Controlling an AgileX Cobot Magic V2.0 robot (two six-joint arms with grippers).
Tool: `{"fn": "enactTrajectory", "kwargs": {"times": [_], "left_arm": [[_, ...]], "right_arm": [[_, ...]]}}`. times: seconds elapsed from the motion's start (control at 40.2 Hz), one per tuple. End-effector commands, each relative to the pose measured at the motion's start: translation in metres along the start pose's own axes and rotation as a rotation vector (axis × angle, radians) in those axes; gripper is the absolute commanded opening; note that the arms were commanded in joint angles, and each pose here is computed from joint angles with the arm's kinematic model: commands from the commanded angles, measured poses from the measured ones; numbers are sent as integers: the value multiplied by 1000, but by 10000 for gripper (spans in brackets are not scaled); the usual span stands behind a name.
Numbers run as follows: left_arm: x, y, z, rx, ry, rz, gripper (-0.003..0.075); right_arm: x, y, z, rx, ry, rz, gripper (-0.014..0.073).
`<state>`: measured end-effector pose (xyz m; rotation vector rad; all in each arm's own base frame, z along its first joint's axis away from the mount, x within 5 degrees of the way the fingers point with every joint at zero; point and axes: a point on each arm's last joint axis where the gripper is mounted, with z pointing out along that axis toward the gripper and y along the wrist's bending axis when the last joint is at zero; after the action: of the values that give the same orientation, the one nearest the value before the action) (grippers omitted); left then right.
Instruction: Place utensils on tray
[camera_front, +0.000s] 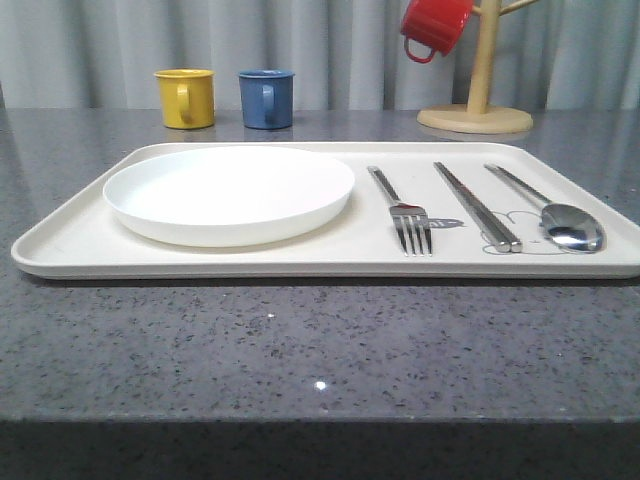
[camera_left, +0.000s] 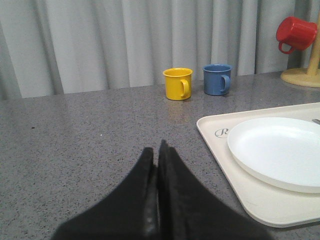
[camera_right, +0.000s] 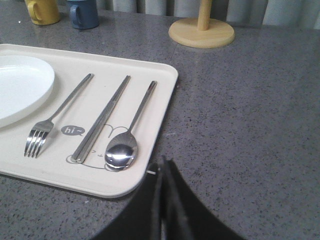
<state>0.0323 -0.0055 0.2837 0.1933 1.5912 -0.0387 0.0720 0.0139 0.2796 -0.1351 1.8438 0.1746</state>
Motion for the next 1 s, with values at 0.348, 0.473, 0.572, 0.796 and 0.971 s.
{"fn": "enactTrajectory", "kwargs": {"times": [0.348, 0.473, 0.572, 0.796, 0.971], "left_arm": [[65, 0, 20, -126, -31, -37, -18], [80, 0, 24, -130, -37, -37, -18], [79, 0, 24, -130, -37, -37, -18], [79, 0, 24, -130, -40, -37, -18], [79, 0, 24, -130, -40, -37, -18]], "right_arm": [[-14, 1, -2, -4, -95, -20, -69], [-14, 1, -2, -4, -95, -20, -69], [-14, 1, -2, -4, -95, -20, -69], [-14, 1, -2, -4, -95, -20, -69], [-14, 1, -2, -4, -95, -20, -69]]}}
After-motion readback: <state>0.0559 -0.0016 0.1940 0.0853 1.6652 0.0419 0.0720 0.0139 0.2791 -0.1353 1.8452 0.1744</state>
